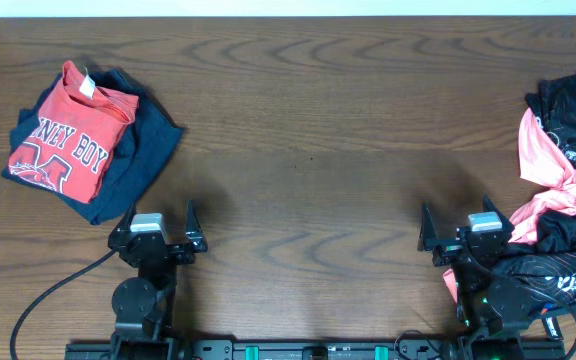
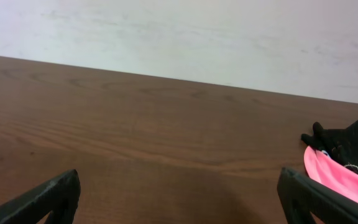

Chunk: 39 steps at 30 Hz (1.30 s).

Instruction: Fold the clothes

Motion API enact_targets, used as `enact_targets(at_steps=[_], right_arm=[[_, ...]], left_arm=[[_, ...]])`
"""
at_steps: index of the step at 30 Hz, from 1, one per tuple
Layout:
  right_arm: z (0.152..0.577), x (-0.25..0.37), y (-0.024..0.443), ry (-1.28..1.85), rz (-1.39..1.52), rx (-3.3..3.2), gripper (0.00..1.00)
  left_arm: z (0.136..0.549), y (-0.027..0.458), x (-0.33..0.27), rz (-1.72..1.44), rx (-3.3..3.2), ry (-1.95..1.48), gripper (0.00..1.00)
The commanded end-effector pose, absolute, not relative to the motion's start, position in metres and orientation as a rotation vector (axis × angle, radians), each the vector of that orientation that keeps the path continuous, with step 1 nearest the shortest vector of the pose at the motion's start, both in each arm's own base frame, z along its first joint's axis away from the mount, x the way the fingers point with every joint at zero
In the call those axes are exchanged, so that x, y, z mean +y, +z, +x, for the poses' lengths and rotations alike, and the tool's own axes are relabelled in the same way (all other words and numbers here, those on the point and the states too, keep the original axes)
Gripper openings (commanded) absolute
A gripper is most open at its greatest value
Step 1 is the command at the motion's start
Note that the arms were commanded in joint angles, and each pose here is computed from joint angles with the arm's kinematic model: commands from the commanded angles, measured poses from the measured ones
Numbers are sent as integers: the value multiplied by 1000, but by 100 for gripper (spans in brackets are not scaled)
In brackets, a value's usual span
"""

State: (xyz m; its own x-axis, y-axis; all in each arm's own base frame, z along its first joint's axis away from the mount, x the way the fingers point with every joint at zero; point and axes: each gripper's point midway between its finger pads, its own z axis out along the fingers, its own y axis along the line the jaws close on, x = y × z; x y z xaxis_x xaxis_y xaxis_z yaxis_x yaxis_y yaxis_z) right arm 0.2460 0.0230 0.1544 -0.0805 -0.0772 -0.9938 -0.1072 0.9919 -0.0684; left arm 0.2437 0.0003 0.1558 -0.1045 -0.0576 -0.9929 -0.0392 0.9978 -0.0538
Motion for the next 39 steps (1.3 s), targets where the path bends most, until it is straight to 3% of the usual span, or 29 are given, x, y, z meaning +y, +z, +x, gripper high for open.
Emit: enact_targets(at_steps=[1,30,39], right_arm=[[246,21,153,10,-147,1655,99],[246,21,156,11,-146,1643,99],[247,11,151,61,13,1681,99]], left_arm=[[244,138,3,-73,1719,12,98],[244,140,3,-73,1711,10,98],[242,141,-11,-54,1745,-95,98]])
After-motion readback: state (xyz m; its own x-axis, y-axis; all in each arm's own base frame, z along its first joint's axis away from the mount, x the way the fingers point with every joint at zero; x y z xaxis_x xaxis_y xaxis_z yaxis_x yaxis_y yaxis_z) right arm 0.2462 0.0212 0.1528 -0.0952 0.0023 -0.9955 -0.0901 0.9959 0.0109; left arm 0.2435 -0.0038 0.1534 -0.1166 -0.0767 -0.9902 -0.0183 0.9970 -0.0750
